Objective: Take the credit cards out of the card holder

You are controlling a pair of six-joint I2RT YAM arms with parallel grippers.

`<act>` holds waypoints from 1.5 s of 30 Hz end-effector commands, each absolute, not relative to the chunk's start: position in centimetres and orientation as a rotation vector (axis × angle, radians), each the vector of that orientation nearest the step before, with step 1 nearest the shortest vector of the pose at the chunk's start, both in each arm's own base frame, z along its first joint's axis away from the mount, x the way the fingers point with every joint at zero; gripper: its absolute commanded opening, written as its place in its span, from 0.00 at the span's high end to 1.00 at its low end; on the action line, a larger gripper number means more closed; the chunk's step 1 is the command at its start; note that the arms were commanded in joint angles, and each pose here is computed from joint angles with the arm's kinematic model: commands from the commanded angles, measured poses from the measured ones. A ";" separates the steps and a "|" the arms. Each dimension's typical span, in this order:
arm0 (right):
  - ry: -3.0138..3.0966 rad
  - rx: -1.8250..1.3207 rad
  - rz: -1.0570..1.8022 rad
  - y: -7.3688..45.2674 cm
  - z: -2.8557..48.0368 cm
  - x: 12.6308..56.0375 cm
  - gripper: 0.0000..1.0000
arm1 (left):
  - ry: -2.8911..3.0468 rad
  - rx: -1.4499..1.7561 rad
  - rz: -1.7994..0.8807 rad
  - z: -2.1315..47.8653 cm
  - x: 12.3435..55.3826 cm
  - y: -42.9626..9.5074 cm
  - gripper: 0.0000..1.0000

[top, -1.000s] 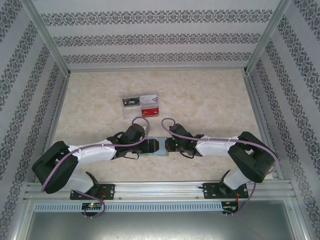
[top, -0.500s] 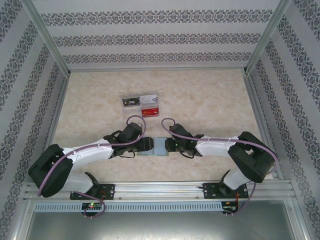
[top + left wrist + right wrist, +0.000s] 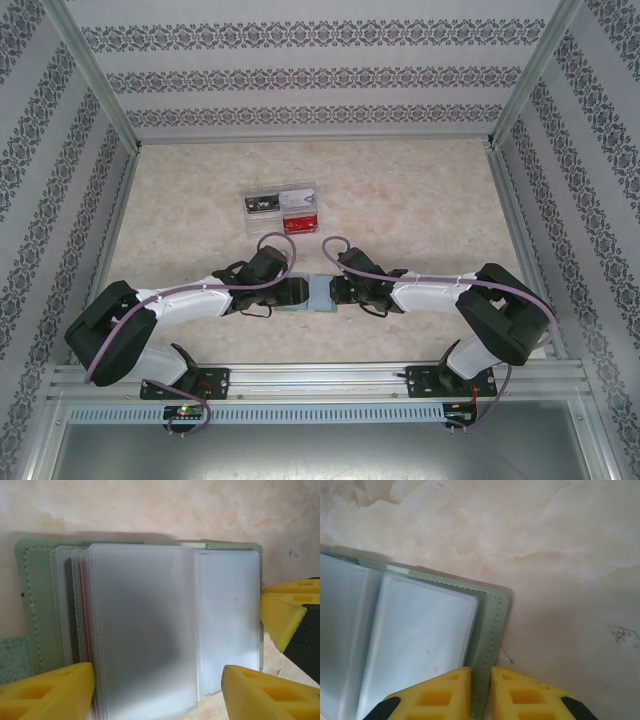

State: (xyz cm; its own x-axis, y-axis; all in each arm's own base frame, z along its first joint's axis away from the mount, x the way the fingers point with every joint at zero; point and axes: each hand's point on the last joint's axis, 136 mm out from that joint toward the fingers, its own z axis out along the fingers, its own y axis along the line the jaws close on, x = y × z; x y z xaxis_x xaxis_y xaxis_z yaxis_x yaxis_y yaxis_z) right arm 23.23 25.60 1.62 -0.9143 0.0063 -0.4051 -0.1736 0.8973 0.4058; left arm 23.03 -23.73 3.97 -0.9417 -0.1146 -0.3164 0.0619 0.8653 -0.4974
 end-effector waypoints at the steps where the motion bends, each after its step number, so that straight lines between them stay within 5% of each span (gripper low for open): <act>1: 2.684 -0.132 0.634 26.2 1.3 22.7 0.80 | 2.681 -0.008 -0.842 4.4 23.2 -25.0 0.31; 12: 2.693 -0.129 0.631 26.3 1.0 22.6 0.80 | 2.622 0.037 -0.937 6.4 23.1 -26.0 0.27; 22: 2.691 -0.128 0.633 26.4 1.1 22.7 0.79 | 2.603 0.057 -0.951 7.1 23.0 -26.1 0.00; 33: 2.670 -0.128 0.614 25.9 1.9 22.9 0.73 | 2.589 0.059 -0.861 8.4 23.1 -24.8 0.00; 45: 2.578 -0.119 0.718 27.0 6.1 23.1 0.68 | 2.629 -0.003 -0.763 6.3 23.8 -21.8 0.37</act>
State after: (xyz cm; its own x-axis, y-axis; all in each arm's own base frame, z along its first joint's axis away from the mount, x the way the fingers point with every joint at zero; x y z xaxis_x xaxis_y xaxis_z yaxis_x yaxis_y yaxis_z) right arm 23.03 25.90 4.54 -0.8984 0.0175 -0.4388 -0.1952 0.8792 0.4346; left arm 23.86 -22.63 7.53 -0.9114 -0.1265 -0.3916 0.1158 0.8342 -0.5391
